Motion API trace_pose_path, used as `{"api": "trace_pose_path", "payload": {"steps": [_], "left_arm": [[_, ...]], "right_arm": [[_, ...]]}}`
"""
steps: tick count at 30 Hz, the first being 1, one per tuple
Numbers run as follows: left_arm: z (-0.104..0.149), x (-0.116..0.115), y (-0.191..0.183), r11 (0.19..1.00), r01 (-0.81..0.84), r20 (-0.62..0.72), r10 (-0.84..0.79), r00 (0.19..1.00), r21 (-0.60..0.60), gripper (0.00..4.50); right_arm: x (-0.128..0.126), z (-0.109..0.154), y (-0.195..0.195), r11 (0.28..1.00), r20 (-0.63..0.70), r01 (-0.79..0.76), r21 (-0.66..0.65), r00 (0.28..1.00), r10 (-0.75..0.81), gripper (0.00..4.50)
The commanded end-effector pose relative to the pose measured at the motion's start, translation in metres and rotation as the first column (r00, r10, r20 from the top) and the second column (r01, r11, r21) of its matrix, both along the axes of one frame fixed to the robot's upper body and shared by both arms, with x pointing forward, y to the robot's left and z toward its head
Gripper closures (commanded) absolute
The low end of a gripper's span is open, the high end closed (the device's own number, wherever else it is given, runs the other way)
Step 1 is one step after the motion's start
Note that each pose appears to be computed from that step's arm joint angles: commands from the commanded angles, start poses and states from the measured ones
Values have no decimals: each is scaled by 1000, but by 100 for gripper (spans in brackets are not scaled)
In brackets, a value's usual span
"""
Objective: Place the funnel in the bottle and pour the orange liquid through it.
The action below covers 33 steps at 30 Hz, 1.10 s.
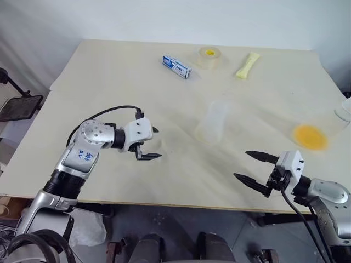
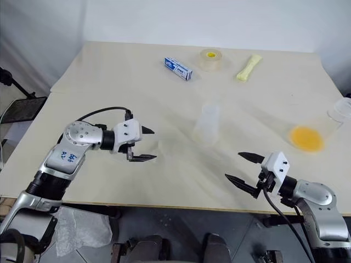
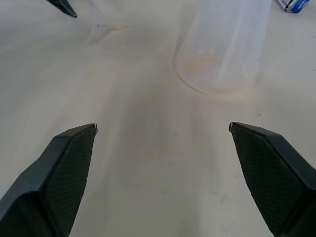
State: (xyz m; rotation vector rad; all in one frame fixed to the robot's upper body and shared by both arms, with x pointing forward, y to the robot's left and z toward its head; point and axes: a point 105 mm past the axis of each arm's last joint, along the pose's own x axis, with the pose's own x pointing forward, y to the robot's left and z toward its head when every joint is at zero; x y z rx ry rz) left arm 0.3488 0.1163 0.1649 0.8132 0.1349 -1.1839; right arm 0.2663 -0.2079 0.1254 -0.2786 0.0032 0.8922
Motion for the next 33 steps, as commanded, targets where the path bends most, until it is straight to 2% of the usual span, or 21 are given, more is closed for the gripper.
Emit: {"api": "trace_pose_path", "payload": {"steps": [1,4,9,18,25,28,31,33], "left_arm": [[5,1,-11,998,60,18,-61,998,21,1],[5,2,-18,995,91,-1,-91,996,34,1],[3,6,-21,992,114,-2,-114,994,63,161],[10,9,-23,990,133,7,-134,991,47,445],[36,14,-14,996,69,-14,-70,997,-61,449],[62,13,-13,979,35,-79,-52,996,-199,449],[92,12,-13,945,24,-86,-56,995,-327,449],[103,12,-12,928,9,-99,-49,994,-372,449]], "right_arm": [[-2,9,2,1000,49,8,10,999,-8,0],[-1,8,2,1000,52,17,14,999,-18,0],[-2,7,2,999,55,32,17,998,-33,0],[0,8,-3,998,64,55,13,996,-56,0],[3,11,-3,998,75,62,14,995,-63,0],[5,13,-4,998,84,64,19,994,-66,0],[8,18,-4,997,98,70,34,992,-73,0],[9,21,-4,996,107,70,50,991,-75,0]]}}
